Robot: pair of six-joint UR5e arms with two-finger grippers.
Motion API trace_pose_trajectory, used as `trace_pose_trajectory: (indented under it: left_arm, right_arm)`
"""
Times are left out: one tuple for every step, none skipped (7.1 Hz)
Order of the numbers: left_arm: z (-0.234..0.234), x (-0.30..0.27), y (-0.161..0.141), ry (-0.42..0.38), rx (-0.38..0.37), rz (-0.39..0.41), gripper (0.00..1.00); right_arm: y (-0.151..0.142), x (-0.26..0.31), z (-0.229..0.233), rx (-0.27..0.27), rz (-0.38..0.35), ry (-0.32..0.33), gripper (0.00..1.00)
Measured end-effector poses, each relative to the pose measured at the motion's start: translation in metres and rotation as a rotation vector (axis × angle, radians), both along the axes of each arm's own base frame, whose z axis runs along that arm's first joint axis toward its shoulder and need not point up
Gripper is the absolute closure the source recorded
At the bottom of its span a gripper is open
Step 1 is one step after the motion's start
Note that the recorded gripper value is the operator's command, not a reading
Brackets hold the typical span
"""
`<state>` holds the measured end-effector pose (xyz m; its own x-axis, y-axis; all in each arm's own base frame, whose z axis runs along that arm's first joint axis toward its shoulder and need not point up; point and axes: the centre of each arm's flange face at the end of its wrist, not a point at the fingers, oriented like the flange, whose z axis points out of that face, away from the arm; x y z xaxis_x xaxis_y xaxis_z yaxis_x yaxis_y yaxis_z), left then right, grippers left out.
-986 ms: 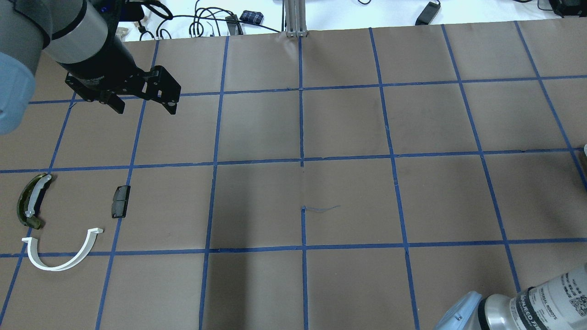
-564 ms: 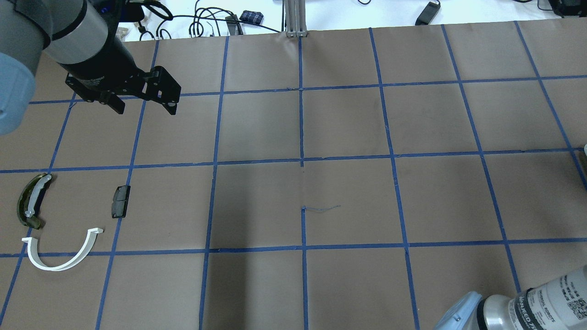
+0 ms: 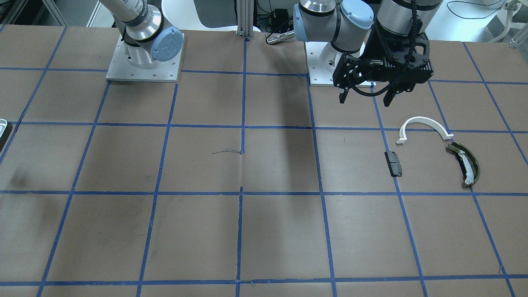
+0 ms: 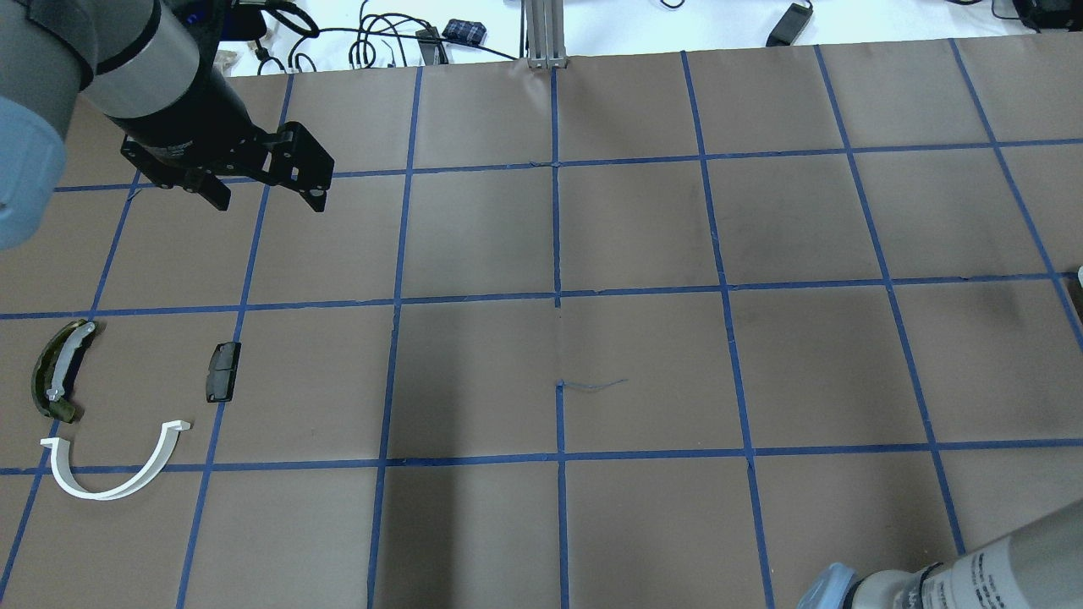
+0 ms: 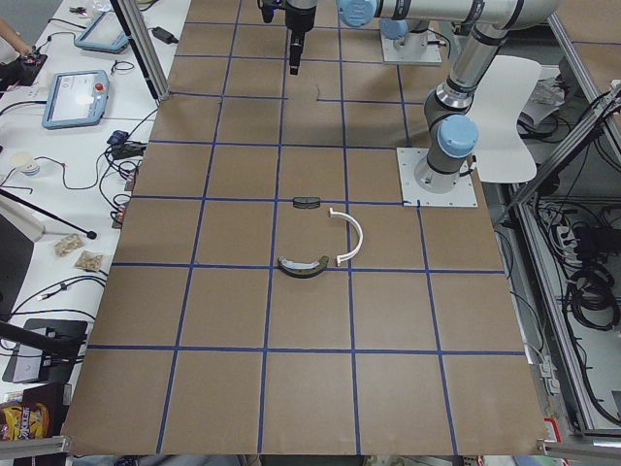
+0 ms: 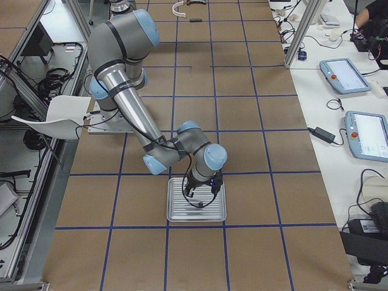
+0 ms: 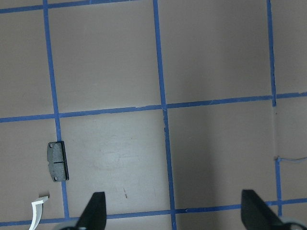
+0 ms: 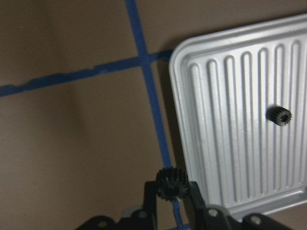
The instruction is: Place bearing gear from tray to pile
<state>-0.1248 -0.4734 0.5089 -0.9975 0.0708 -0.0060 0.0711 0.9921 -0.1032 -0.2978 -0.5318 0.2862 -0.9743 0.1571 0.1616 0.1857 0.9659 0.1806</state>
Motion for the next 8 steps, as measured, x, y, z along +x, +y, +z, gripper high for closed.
trace_pose_trajectory:
  left_arm:
    - [0.0,0.0,0.0,0.0,0.0,0.0,0.0]
    - [0.0,0.0,0.0,-0.001,0.0,0.0,0.0]
    - [0.0,0.0,0.0,-0.001,0.0,0.0,0.0]
    - [0.0,0.0,0.0,-0.001,0.0,0.0,0.0]
    - [0.0,0.0,0.0,-0.001,0.0,0.0,0.0]
    - [0.001,0.0,0.0,-0.001,-0.001,0.0,0.0]
    - [0.001,0.0,0.0,-0.001,-0.002,0.0,0.0]
    - [0.001,0.0,0.0,-0.001,-0.003,0.0,0.0]
  right_arm:
    - [-0.023,0.051,0.004,-0.029,0.027,-0.009,1.0]
    - [-0.043,0.106,0.004,-0.056,0.042,-0.032,1.0]
    - [-0.057,0.163,0.001,-0.071,0.05,-0.063,1.0]
    - [-0.065,0.223,-0.003,-0.078,0.041,-0.1,1.0]
    - [-0.068,0.29,-0.007,-0.085,0.023,-0.146,1.0]
    - [-0.066,0.352,-0.01,-0.084,0.017,-0.183,1.0]
    - [-0.061,0.402,-0.014,-0.075,0.013,-0.214,1.0]
    - [-0.053,0.446,-0.019,-0.061,0.007,-0.241,1.0]
